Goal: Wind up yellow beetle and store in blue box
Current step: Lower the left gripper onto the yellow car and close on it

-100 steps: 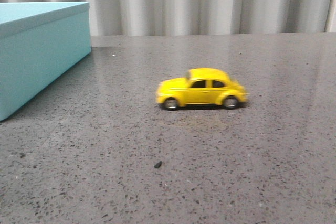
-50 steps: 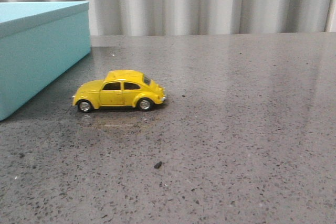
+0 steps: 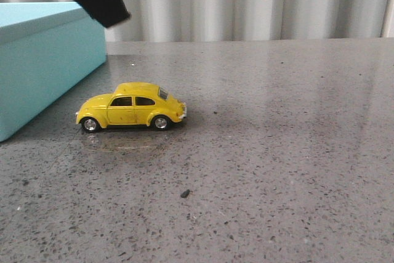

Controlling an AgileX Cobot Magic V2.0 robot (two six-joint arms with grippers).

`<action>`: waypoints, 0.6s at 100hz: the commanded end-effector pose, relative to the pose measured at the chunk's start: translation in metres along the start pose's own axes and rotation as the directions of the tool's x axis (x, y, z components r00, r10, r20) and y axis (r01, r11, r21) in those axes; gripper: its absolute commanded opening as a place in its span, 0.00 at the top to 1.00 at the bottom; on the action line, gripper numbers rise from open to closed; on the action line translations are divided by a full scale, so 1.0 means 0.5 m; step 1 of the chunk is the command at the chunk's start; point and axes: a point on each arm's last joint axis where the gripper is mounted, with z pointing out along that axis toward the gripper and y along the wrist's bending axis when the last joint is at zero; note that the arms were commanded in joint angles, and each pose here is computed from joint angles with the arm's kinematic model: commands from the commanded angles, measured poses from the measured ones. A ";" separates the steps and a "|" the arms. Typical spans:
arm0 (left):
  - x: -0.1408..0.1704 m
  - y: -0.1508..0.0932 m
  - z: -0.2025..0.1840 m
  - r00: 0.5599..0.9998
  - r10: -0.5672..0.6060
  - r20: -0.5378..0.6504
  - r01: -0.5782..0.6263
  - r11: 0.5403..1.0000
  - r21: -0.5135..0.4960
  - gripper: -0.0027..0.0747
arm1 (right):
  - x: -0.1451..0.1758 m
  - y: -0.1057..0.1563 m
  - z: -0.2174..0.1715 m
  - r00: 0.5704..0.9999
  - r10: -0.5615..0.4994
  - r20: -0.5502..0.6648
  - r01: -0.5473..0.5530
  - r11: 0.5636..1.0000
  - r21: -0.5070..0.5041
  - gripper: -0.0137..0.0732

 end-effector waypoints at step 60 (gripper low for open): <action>-0.021 0.021 0.118 0.999 0.039 -0.001 -0.039 0.998 0.056 0.37 | -0.020 -0.003 -0.004 0.997 -0.022 0.076 0.021 1.000 0.009 0.90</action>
